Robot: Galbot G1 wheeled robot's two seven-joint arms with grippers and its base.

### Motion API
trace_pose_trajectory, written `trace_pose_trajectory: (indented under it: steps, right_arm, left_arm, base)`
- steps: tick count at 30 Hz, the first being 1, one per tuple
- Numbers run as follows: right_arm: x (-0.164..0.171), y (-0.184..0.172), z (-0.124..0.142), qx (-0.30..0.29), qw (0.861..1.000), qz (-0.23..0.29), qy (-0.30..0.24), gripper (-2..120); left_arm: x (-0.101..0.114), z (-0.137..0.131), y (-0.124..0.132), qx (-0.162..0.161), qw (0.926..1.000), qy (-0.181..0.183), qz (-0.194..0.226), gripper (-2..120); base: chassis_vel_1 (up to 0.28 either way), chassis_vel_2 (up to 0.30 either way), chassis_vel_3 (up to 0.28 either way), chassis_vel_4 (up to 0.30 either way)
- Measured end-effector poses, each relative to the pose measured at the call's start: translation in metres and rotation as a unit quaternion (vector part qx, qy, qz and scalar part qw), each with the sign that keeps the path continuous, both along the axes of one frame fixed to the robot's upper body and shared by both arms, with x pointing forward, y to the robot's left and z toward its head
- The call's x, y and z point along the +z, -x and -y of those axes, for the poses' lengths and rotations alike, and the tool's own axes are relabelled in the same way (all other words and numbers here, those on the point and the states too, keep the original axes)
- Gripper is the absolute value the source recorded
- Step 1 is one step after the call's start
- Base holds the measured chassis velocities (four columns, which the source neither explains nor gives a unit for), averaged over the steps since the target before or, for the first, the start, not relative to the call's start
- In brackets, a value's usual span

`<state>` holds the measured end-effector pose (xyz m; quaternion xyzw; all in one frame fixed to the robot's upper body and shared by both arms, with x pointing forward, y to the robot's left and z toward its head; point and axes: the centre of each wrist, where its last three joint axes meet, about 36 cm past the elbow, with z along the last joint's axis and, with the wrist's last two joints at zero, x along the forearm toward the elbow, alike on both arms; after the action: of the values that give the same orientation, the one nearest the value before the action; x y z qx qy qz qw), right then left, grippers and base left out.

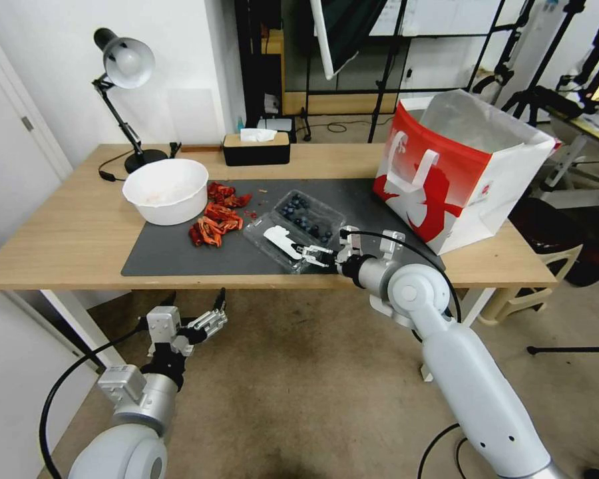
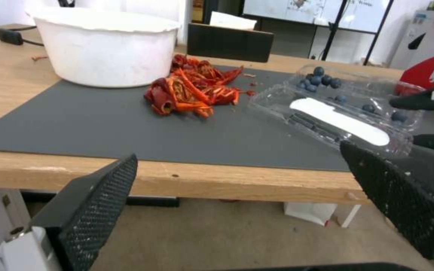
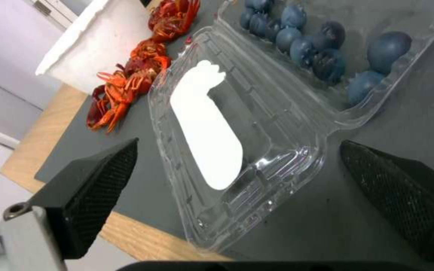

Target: Close the takeout container lid, then place the container into the takeout bag.

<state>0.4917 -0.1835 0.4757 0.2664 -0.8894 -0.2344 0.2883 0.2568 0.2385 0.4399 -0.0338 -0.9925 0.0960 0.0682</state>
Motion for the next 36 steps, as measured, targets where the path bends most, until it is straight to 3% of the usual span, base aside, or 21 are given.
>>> trace_pose_trajectory:
  steps: [20,36]
  right_arm:
    - [0.002,-0.015,-0.018,0.006,1.0,-0.013,-0.026,100]
    - [0.004,-0.013,-0.036,0.045,0.998,0.017,-0.051,100]
  left_arm:
    - [0.001,-0.002,0.002,0.007,1.0,0.0,0.002,100]
    - [0.0,-0.002,0.007,0.012,0.9999,0.001,0.004,100]
  base:
    - [0.0,0.0,0.0,0.0]
    - [0.0,0.0,0.0,0.0]
